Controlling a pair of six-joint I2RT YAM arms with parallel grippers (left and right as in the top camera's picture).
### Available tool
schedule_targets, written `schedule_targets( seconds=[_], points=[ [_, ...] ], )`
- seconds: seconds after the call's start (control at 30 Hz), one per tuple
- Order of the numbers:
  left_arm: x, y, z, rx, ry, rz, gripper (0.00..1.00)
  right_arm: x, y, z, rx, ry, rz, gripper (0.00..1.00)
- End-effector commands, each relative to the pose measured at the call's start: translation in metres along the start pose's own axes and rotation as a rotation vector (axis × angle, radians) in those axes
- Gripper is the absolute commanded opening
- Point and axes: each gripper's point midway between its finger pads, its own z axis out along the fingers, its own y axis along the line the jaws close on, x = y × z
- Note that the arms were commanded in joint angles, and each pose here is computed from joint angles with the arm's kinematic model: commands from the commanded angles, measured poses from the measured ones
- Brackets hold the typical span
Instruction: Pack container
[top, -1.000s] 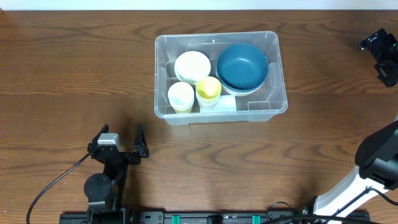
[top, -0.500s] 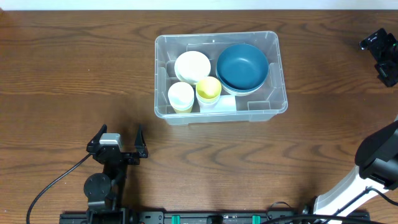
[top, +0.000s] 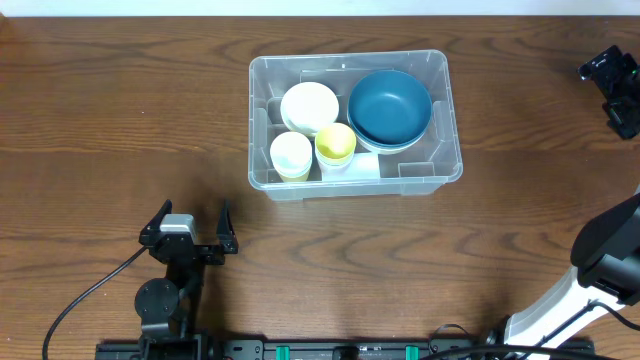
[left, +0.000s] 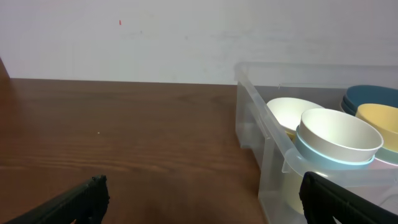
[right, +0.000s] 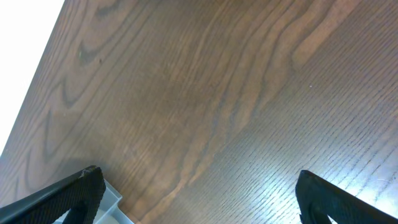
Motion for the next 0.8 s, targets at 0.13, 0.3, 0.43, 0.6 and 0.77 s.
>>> schedule_targets(
  seconds=[0.13,0.3,0.43,0.6,0.77],
  points=[
    [0.015,0.001,0.001,0.001,0.048,0.014,0.98,0.02,0.029,0.0,-0.024,0.017,-0.06,0.99],
    [0.015,0.001,0.001,0.001,0.048,0.014,0.98,0.073,0.094,-0.023,-0.11,0.026,-0.224,0.99],
    [0.015,0.001,0.001,0.001,0.048,0.014,0.98,0.14,0.151,-0.058,-0.216,0.038,-0.397,0.99],
    [0.015,0.001,0.001,0.001,0.048,0.014,0.98,0.233,0.197,-0.109,-0.345,0.061,-0.63,0.99],
    [0.015,0.001,0.001,0.001,0.048,0.014,0.98,0.265,0.206,-0.154,-0.298,-0.222,-0.947,0.99]
  ],
)
